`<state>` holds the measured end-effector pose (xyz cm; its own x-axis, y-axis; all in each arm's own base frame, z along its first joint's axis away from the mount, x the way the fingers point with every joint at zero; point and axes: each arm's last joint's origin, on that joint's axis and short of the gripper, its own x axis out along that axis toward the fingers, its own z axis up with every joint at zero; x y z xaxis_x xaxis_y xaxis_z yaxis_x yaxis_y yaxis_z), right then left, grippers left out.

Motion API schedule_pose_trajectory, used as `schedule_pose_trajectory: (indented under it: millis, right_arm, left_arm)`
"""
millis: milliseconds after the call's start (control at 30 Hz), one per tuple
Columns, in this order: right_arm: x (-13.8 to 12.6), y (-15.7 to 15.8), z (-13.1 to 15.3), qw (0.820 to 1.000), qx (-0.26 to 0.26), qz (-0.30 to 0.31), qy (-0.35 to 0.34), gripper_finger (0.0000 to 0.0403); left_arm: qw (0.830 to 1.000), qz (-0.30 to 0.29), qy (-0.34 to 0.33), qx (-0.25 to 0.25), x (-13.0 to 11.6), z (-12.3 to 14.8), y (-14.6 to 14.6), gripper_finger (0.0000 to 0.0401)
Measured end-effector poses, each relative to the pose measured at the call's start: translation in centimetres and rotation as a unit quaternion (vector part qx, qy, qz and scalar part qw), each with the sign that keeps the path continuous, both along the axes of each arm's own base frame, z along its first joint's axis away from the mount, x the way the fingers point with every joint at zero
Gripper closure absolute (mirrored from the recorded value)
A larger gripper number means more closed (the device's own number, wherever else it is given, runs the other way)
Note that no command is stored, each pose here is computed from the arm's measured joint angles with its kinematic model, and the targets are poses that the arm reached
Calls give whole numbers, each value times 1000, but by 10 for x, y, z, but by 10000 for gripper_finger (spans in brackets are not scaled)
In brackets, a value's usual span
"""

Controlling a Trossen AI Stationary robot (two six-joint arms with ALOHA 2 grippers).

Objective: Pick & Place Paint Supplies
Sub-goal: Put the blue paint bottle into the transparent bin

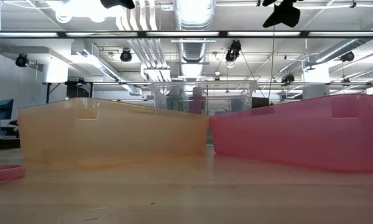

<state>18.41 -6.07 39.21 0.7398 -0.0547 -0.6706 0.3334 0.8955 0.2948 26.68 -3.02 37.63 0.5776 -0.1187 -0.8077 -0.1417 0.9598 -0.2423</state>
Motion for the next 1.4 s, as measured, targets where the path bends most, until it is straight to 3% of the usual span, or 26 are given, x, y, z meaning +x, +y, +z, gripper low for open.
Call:
schedule_pose_trajectory:
  millis: [200,300,433,533,833,1000,1167,1400]
  right_arm:
    - [-13,1,-12,997,13,-71,24,101]
    - [-17,-3,-24,983,21,-166,77,101]
    - [-31,-15,-48,911,30,-366,189,101]
    - [-40,-21,-64,866,30,-453,208,101]
    - [-37,-57,-113,831,90,-539,103,101]
    - [-41,-86,-124,805,79,-572,136,101]
    - [-45,-107,-128,797,79,-574,169,101]
    - [-47,-119,-146,726,128,-657,157,101]
  left_arm:
    - [1000,14,-10,-5,2,1,0,56]
    - [1000,22,-11,-9,2,2,0,56]
    - [998,52,-12,-13,2,2,0,56]
    - [998,59,-17,-13,3,2,1,56]
    - [998,47,-28,-3,5,4,0,56]
    - [999,46,-28,-2,4,4,0,56]
    - [999,41,-29,2,4,4,0,56]
    - [999,26,-31,13,4,4,0,56]
